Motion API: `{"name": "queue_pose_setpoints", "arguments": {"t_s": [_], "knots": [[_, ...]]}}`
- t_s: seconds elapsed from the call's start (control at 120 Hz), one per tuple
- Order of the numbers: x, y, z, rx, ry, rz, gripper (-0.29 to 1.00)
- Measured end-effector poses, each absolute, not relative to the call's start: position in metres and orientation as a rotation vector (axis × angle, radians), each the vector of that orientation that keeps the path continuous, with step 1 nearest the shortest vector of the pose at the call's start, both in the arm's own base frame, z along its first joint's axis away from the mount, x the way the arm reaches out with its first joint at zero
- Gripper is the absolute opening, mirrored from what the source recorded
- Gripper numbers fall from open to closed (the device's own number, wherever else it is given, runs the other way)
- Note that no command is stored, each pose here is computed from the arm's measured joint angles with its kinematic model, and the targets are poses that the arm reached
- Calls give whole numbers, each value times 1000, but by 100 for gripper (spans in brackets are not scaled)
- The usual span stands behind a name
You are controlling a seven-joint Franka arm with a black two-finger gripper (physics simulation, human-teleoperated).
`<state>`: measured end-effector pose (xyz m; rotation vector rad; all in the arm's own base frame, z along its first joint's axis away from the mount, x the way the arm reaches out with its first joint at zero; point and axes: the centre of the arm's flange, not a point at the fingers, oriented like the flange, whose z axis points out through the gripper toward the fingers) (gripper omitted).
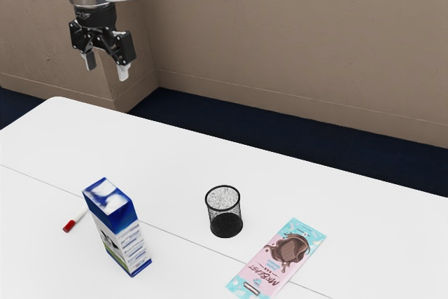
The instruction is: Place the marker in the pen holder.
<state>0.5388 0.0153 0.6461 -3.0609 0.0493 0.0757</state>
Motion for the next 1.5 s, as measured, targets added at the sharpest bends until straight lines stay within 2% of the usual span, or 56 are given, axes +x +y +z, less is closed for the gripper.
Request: {"name": "queue_pose_setpoints", "arguments": {"t_s": [0.375,0.483,0.533,0.608,0.717,0.867,1.0,1.1,1.225,1.5], "knots": [[541,16,642,-3113,36,88,70],[526,18,637,-3109,62,108,70],[496,31,607,-3108,61,168,70],[443,95,525,-3133,-79,300,70],[419,131,443,-3138,-151,358,70],[430,156,400,-3118,-197,303,70],[443,170,405,-3108,-216,181,70],[478,185,413,-3056,-223,117,70],[515,195,364,-3044,-261,196,70],[517,208,287,-3074,-308,286,70]]}}
